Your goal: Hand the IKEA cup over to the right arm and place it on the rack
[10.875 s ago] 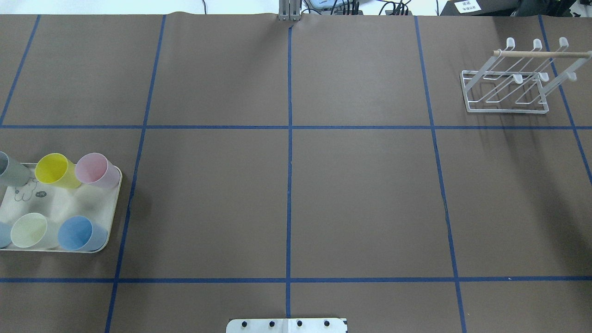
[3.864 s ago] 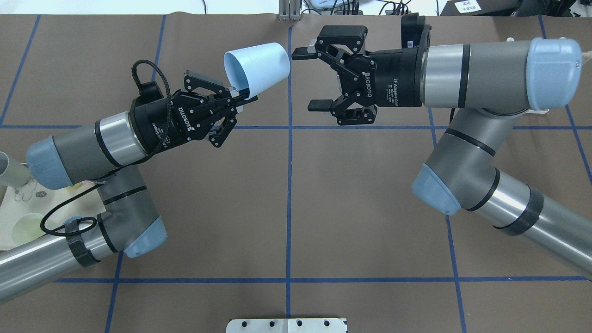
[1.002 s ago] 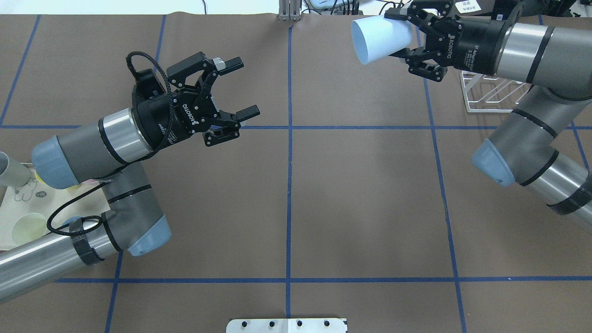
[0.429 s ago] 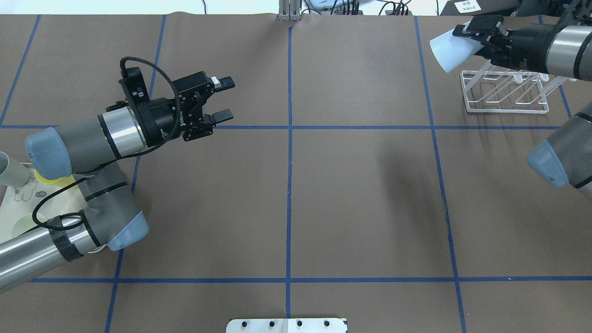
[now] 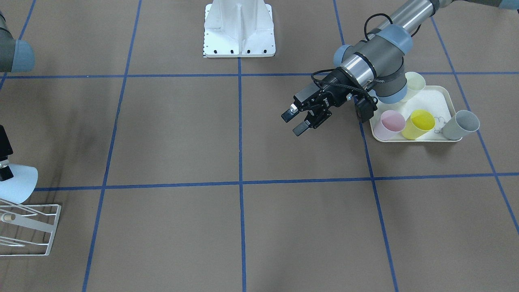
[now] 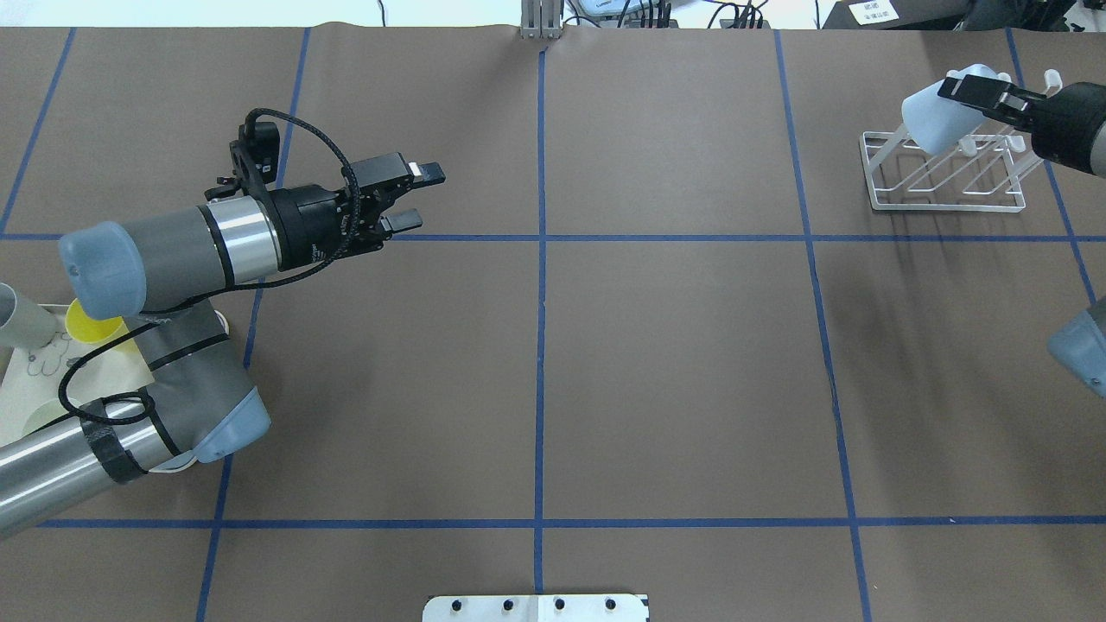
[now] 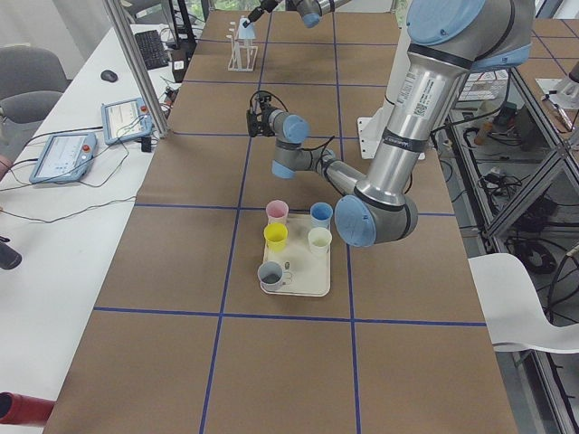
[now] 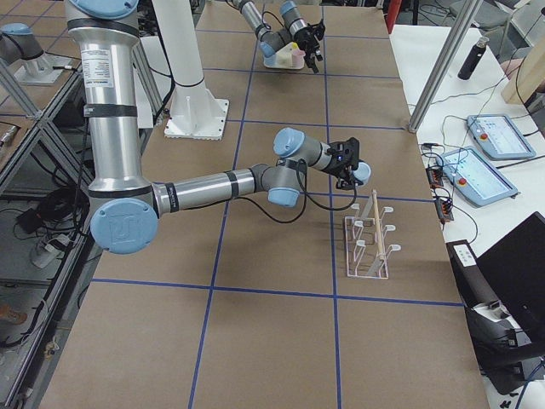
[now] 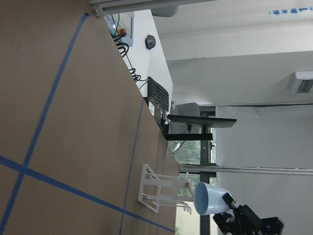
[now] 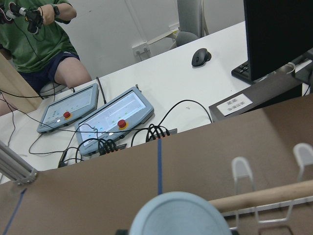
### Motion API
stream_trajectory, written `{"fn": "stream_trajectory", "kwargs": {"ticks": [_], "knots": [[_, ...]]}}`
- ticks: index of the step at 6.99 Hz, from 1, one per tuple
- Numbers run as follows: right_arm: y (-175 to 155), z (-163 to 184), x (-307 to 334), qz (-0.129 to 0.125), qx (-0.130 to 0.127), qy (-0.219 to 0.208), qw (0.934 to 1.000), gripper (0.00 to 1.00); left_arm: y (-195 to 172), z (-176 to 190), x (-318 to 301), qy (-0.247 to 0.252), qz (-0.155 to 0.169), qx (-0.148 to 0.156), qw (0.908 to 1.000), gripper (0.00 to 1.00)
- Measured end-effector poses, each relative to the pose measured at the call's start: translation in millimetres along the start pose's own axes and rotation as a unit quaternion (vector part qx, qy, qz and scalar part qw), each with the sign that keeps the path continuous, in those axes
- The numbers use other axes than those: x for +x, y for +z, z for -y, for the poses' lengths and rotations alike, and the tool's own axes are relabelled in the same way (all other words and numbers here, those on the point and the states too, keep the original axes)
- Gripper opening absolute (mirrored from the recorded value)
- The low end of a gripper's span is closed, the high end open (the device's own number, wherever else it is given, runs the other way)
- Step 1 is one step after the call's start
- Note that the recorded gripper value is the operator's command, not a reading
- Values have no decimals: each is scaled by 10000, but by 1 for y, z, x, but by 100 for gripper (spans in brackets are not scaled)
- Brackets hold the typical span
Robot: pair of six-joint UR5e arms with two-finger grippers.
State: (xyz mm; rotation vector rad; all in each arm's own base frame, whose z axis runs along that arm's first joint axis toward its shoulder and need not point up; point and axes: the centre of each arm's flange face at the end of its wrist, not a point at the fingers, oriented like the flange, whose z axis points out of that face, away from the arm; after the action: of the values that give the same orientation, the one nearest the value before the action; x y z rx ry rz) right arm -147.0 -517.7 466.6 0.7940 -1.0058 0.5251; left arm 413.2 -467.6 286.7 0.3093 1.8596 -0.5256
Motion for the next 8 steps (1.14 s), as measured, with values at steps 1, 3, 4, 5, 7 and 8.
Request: {"fn": "stream_trajectory", "kwargs": {"ticks": [1, 3, 4, 5, 7, 8], "knots": [[-6, -2, 16, -210, 151, -365, 9990, 0, 0, 1, -2, 38, 44, 0, 10000, 100], [-14, -8, 34, -422, 202, -649, 9968, 0, 0, 2, -5, 53, 83, 14, 10000, 100], [-14, -10, 38, -460, 187, -679, 9965, 0, 0, 2, -6, 54, 87, 20, 9999, 100], [-11, -12, 39, -481, 158, -693, 9963, 0, -1, 2, -7, 54, 88, 27, 9999, 100], [-6, -17, 38, -529, 85, -714, 9960, 0, -5, 3, -11, 54, 88, 27, 9999, 100], [-3, -19, 41, -567, 49, -726, 9957, 5, -6, 3, -12, 54, 90, 24, 9999, 100]]}}
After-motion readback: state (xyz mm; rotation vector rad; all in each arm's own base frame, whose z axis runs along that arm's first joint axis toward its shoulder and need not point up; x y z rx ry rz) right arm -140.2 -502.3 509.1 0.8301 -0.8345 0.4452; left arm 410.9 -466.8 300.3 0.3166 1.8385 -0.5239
